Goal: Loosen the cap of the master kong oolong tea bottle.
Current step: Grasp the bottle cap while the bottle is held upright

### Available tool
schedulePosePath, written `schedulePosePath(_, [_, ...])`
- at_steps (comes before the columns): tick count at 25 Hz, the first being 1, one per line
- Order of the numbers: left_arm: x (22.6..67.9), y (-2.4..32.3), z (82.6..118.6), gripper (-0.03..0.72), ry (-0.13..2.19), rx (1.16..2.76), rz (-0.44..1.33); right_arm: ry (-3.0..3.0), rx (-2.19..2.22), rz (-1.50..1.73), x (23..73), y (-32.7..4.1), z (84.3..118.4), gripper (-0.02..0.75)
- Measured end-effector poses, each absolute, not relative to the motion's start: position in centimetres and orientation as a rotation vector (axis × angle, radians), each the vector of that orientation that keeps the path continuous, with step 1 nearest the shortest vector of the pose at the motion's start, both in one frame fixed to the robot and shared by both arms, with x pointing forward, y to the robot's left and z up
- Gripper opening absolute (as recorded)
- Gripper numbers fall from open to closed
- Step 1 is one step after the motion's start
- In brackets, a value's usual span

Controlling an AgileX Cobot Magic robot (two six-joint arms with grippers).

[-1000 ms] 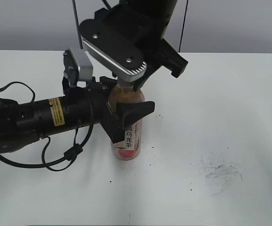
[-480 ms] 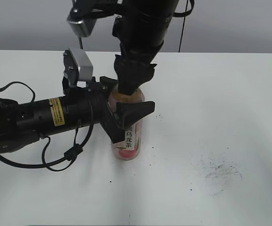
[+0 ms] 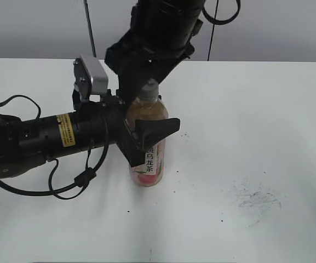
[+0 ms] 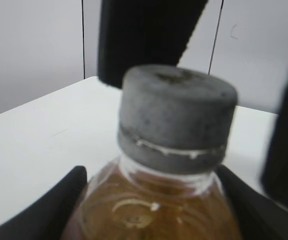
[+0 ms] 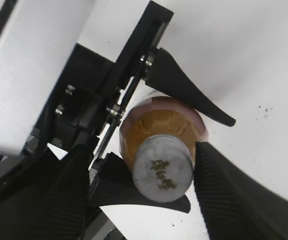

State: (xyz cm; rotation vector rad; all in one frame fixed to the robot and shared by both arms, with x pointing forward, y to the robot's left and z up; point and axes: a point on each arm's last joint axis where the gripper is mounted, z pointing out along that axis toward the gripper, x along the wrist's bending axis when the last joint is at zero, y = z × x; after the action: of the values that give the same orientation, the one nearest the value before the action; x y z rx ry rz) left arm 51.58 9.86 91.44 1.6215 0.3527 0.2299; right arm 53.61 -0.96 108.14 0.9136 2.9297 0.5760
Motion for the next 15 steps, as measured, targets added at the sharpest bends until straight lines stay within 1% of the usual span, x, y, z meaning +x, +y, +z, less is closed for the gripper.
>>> schedulePosePath(11, [51.58,9.86,91.44,0.447,0.353,1.621,0.230,2.889,0.995,0.558,53.71,-1.22,108.31,0.393])
schedulePosePath(12, [51.58,9.86,91.44,0.447,0.353,1.621,0.230,2.881,0.989,0.547,53.78,-1.29,108.30,0.370])
schedulePosePath(15, [51.60,9.86,91.44,0.447,0.355,1.620,0.230,2.872,0.962,0.527,53.90,-1.44,108.27,0.265])
